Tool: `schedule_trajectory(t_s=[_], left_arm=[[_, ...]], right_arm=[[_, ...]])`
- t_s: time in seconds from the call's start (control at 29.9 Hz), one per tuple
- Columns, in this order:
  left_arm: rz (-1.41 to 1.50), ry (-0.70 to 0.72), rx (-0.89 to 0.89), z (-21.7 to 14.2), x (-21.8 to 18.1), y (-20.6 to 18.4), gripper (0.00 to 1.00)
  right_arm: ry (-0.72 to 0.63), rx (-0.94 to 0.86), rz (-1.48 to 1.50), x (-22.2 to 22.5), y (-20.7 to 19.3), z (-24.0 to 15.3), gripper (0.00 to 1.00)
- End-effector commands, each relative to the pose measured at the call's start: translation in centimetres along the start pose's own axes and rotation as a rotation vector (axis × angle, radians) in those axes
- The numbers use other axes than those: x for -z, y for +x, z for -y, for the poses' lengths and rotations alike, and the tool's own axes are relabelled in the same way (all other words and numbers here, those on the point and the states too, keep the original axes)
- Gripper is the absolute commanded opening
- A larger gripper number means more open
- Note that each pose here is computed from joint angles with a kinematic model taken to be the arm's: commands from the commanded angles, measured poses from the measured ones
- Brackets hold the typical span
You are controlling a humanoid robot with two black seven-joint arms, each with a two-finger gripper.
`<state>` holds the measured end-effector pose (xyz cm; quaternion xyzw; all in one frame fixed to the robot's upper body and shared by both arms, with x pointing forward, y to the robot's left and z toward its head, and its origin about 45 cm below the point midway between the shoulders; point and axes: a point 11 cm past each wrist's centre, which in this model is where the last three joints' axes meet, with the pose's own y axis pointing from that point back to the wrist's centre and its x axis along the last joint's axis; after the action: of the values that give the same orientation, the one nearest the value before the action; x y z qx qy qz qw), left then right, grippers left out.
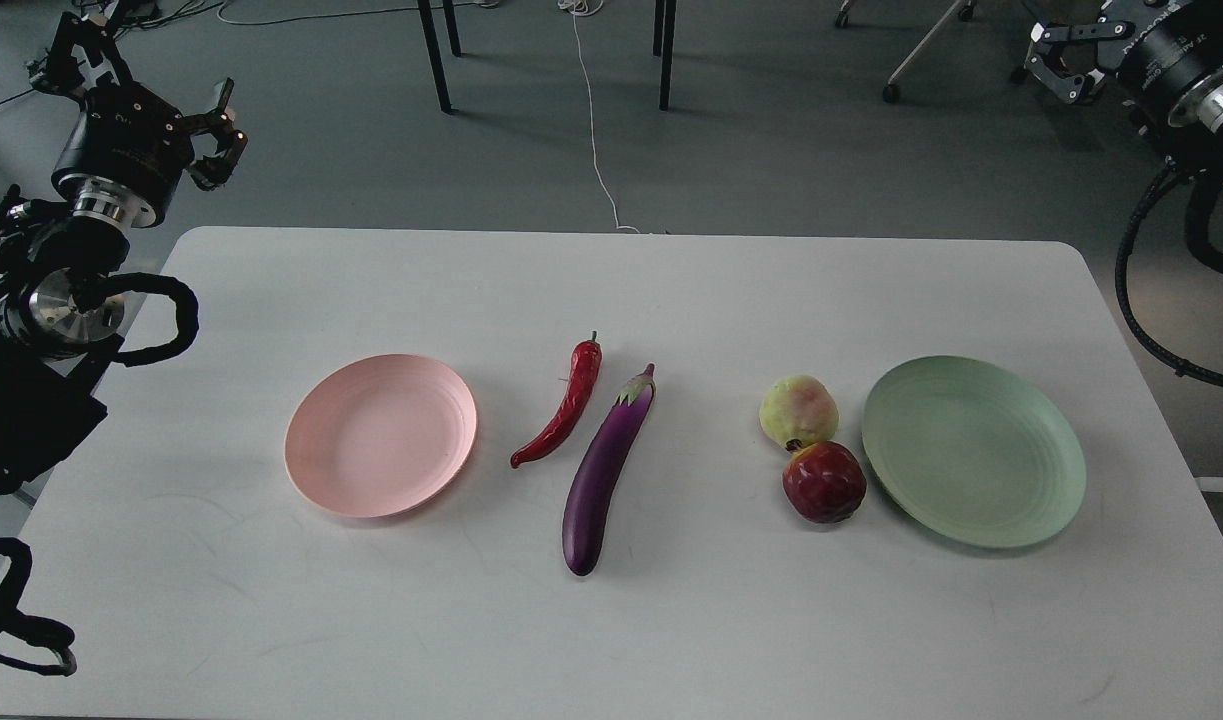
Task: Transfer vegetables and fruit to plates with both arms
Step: 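Move the right gripper toward the pale peach beside the green plate, then grasp the pale peach with the right gripper and lift it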
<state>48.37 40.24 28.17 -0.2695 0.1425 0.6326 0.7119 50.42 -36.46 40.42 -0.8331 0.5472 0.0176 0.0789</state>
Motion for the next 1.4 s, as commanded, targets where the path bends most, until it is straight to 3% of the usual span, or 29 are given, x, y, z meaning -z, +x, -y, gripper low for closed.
schedule_trajectory(t_s=[0.0, 0.1, 0.4, 0.6, 0.97, 1.37], left_arm=[[0.029, 0.012, 0.006, -0.1, -0.1, 0.1, 0.98], [0.052, -0.008, -0.003, -0.2, -1.6, 0.7, 0.98], [0.038, -0.045, -0.005, 0.0, -2.6, 0.7, 0.98], [0.034, -0.046, -0.013, -0.3, -2.2, 1.0, 0.98], [0.053, -0.076, -0.031, -0.9, -3.2, 1.9, 0.98], [0.084, -0.076, -0.064, -2.0, -4.2, 3.7, 0.98]], right_arm=[[-0.046, 0.081, -0.200, 3.3, -2.4, 1.9, 0.99], [-0.153, 0.186, -0.371, 2.9, -5.4, 3.1, 0.99], [-0.509, 0.622, -0.991, -4.3, -13.7, 3.4, 0.99], [-0.729, 0.861, -1.278, -10.5, -15.4, 1.6, 0.99], [-0.822, 1.153, -1.476, -16.2, -18.7, 0.4, 0.95], [-0.959, 1.193, -1.408, -22.1, -15.7, -3.2, 0.93]])
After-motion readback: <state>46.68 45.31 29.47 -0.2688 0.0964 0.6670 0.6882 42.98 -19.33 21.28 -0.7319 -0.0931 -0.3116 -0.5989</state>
